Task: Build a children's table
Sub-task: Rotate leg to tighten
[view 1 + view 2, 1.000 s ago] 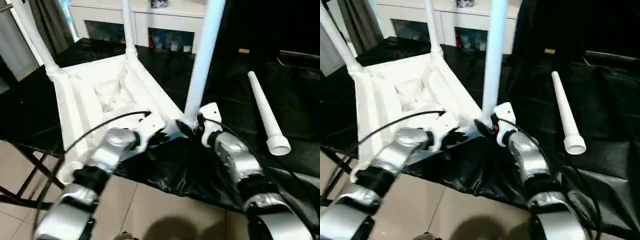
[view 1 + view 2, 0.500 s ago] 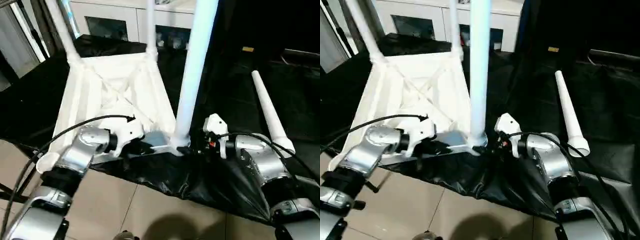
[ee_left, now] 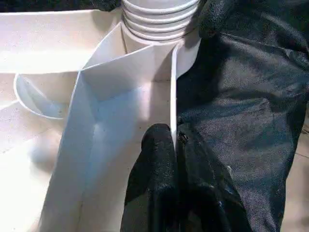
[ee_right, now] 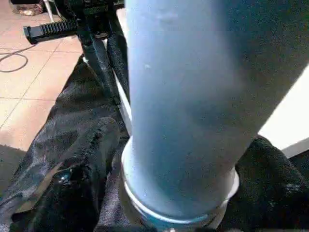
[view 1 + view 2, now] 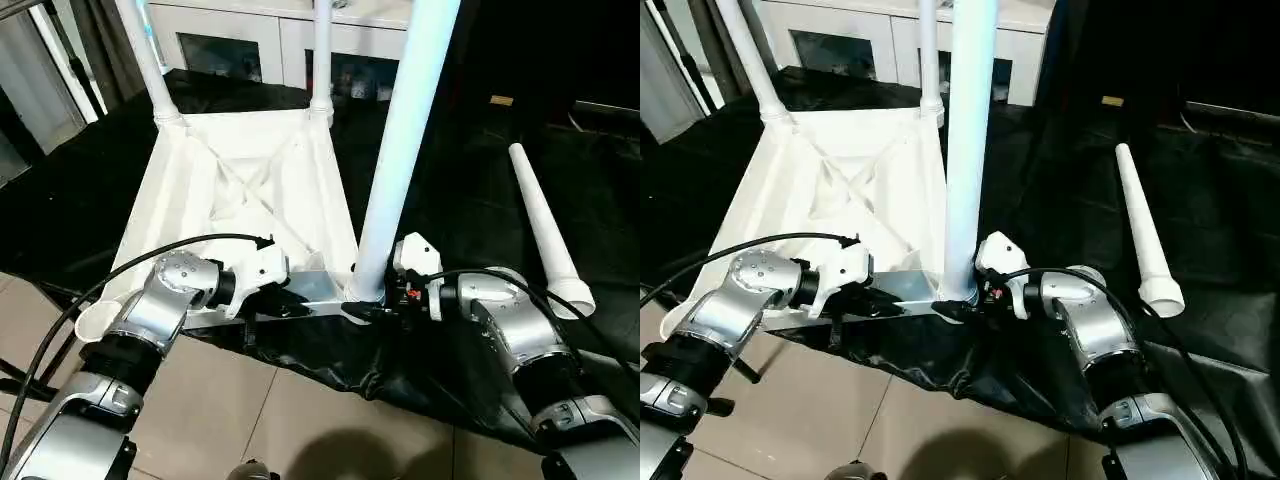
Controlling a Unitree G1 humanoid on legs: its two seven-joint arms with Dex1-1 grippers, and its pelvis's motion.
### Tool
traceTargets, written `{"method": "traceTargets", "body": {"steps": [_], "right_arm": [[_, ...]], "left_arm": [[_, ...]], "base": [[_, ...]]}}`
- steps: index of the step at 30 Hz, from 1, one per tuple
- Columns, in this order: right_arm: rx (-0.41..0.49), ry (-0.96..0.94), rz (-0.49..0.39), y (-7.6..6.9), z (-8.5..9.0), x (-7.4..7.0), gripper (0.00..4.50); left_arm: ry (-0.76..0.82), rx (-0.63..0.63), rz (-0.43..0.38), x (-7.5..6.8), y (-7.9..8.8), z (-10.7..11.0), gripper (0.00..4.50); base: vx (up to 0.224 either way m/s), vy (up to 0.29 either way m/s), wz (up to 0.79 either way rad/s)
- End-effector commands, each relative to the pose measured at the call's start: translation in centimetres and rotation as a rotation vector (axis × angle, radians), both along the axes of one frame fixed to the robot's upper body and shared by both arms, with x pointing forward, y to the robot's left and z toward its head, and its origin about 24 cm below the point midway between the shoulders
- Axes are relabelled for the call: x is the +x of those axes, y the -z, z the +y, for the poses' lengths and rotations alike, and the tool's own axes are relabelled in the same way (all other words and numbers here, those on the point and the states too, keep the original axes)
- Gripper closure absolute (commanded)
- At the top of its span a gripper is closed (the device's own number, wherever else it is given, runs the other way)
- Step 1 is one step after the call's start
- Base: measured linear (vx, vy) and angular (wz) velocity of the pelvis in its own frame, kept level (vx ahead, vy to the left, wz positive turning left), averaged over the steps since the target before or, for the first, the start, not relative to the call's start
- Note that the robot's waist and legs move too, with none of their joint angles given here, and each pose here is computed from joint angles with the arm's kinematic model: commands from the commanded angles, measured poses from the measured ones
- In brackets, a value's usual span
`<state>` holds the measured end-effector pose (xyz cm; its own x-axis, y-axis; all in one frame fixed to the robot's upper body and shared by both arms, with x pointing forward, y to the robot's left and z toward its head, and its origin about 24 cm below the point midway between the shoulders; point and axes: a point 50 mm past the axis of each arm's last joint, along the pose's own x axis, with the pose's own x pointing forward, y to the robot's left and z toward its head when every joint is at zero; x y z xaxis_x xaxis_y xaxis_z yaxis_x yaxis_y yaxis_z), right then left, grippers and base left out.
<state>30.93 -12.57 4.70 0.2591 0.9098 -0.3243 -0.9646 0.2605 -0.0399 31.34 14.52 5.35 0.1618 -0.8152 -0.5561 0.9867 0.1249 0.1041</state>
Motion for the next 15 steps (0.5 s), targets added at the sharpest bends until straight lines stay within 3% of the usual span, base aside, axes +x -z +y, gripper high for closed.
{"method": "traceTargets", "body": {"steps": [1, 7, 15], "right_arm": [[0.001, -0.184, 0.058, 0.7, 2.5, -1.5, 1.34], [-0.002, -0.184, 0.076, 0.9, 2.3, -1.5, 1.76], [-0.010, -0.095, 0.071, 1.7, 2.6, -1.5, 1.80]], "left_arm": [[-0.004, -0.015, -0.051, 0.4, -0.7, -0.6, 4.50], [-0.019, -0.015, -0.048, 0.4, -0.6, -0.2, 4.50], [-0.098, -0.050, -0.052, 0.9, -0.5, -0.6, 4.50]], "base": [[0.000, 0.000, 0.00], [0.000, 0.000, 0.00], [0.000, 0.000, 0.00]]}}
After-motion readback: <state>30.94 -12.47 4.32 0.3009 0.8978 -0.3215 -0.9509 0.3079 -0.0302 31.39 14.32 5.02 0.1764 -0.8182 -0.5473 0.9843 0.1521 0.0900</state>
